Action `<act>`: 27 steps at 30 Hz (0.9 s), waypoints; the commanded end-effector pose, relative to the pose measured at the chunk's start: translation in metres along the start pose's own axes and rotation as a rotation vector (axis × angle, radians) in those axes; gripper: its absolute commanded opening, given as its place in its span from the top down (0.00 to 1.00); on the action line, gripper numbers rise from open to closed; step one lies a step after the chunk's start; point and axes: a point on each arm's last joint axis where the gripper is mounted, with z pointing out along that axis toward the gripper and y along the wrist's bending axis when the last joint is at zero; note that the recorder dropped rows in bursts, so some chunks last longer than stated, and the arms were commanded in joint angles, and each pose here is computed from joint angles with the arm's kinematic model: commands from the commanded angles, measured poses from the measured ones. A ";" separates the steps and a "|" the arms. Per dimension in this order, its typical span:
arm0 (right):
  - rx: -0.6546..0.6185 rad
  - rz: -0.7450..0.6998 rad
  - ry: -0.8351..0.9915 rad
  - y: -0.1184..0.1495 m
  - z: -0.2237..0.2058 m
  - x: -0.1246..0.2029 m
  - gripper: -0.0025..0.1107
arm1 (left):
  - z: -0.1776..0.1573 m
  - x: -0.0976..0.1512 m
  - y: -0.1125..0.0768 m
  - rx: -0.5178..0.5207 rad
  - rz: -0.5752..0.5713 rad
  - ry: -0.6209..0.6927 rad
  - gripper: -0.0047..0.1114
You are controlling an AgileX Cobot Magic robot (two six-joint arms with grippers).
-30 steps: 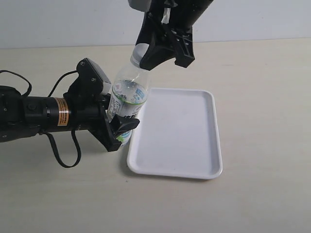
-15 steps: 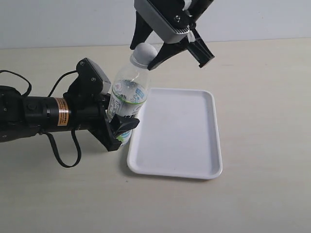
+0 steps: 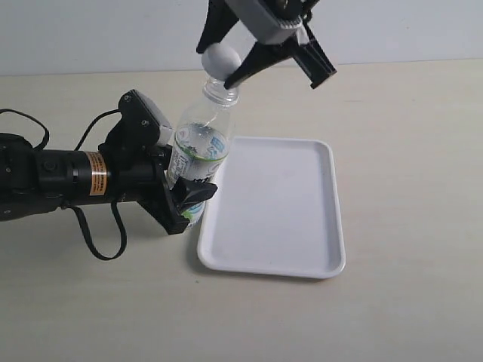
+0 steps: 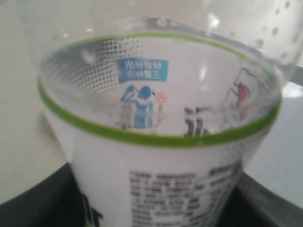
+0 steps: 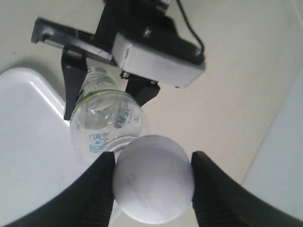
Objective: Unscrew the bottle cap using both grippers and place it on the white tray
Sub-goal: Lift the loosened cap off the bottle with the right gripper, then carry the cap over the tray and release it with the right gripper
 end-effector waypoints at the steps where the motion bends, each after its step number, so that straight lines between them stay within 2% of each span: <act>1: 0.077 0.207 -0.010 -0.003 -0.031 -0.019 0.98 | -0.002 -0.012 0.000 0.001 -0.017 -0.081 0.96; 7: 0.121 0.639 0.149 0.002 -0.046 -0.011 0.98 | -0.011 -0.008 0.003 -0.022 -0.034 -0.161 0.96; 9: 0.160 0.821 0.246 0.004 -0.050 0.000 0.98 | -0.017 -0.006 0.006 -0.025 -0.052 -0.222 0.96; 10: 0.195 1.008 0.301 0.007 -0.051 0.012 0.98 | -0.024 -0.003 0.010 -0.039 -0.077 -0.268 0.96; 12: 0.220 1.224 0.317 0.010 -0.051 0.027 0.98 | -0.034 0.003 0.016 -0.069 -0.099 -0.318 0.96; 13: 0.226 1.285 0.318 0.011 -0.049 0.031 0.98 | -0.038 0.004 0.018 -0.076 -0.108 -0.345 0.96; 14: 0.206 1.395 0.331 0.013 -0.040 0.038 0.98 | -0.043 0.006 0.017 -0.077 -0.119 -0.382 0.96; 16: 0.151 1.524 0.354 0.017 -0.020 0.049 0.98 | -0.046 0.006 0.016 -0.075 -0.101 -0.417 0.96; 21: 0.000 1.623 0.403 0.039 0.051 0.083 0.98 | -0.040 0.015 0.017 -0.085 -0.138 -0.415 0.96; 25: -0.046 1.713 0.396 0.073 0.099 0.100 0.98 | -0.034 0.025 0.018 -0.093 -0.149 -0.387 0.96; 27: -0.044 1.726 0.392 0.081 0.110 0.101 0.98 | -0.033 0.027 0.019 -0.103 -0.162 -0.383 0.96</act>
